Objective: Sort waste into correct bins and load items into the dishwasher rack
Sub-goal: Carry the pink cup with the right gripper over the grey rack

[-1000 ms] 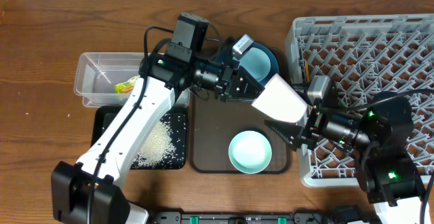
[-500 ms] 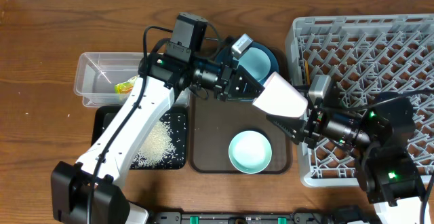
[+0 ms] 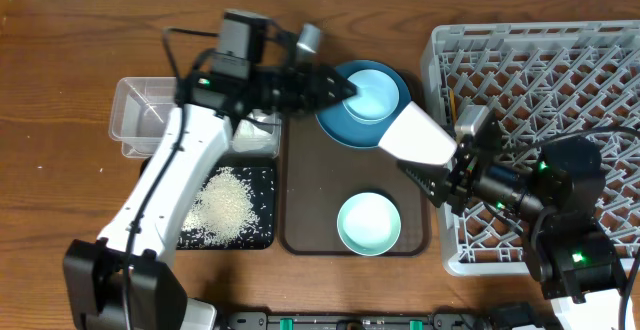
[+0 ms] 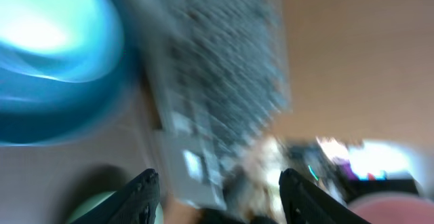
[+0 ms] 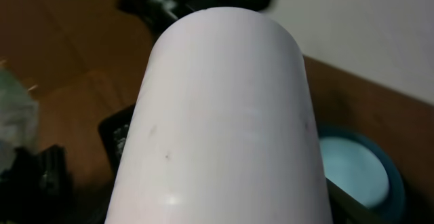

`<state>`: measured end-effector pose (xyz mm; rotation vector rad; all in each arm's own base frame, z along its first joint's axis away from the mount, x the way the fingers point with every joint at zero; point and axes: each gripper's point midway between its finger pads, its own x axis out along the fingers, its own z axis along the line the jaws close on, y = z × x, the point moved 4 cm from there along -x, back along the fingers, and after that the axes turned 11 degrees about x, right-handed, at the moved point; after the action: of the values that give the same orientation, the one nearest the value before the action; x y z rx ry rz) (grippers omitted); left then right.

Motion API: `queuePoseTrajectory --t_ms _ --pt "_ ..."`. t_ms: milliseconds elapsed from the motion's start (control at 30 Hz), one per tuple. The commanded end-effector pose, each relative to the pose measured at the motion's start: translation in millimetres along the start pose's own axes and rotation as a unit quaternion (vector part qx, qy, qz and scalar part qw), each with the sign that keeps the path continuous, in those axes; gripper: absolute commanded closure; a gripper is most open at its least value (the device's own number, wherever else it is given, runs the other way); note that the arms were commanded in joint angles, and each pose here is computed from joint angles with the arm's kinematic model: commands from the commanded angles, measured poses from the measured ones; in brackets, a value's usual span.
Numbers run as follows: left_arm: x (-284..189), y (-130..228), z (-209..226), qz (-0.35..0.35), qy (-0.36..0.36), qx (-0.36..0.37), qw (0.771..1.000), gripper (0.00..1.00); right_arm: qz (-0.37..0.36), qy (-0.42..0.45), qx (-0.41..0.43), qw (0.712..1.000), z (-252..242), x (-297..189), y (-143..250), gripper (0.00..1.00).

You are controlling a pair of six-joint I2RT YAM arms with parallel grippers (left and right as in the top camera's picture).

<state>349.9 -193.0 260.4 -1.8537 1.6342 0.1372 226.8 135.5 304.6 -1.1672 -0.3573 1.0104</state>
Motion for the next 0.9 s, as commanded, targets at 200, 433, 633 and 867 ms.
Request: queuePoseTrajectory --t_ms 200,433,633,867 --pt "-23 4 45 -0.017 -0.134 -0.060 0.989 0.24 -0.017 0.262 0.105 0.959 -76 -8 7 0.49" --pt "-23 7 46 -0.012 -0.136 -0.065 0.989 0.13 -0.014 0.340 0.133 0.931 -113 -4 2 0.49" --pt "-23 7 46 -0.012 -0.136 -0.065 0.989 0.11 0.001 0.369 0.157 0.916 -138 -3 -24 0.49" --pt "-23 7 46 -0.012 -0.136 -0.065 0.989 0.07 0.033 0.409 0.200 0.890 -180 -5 -49 0.49"
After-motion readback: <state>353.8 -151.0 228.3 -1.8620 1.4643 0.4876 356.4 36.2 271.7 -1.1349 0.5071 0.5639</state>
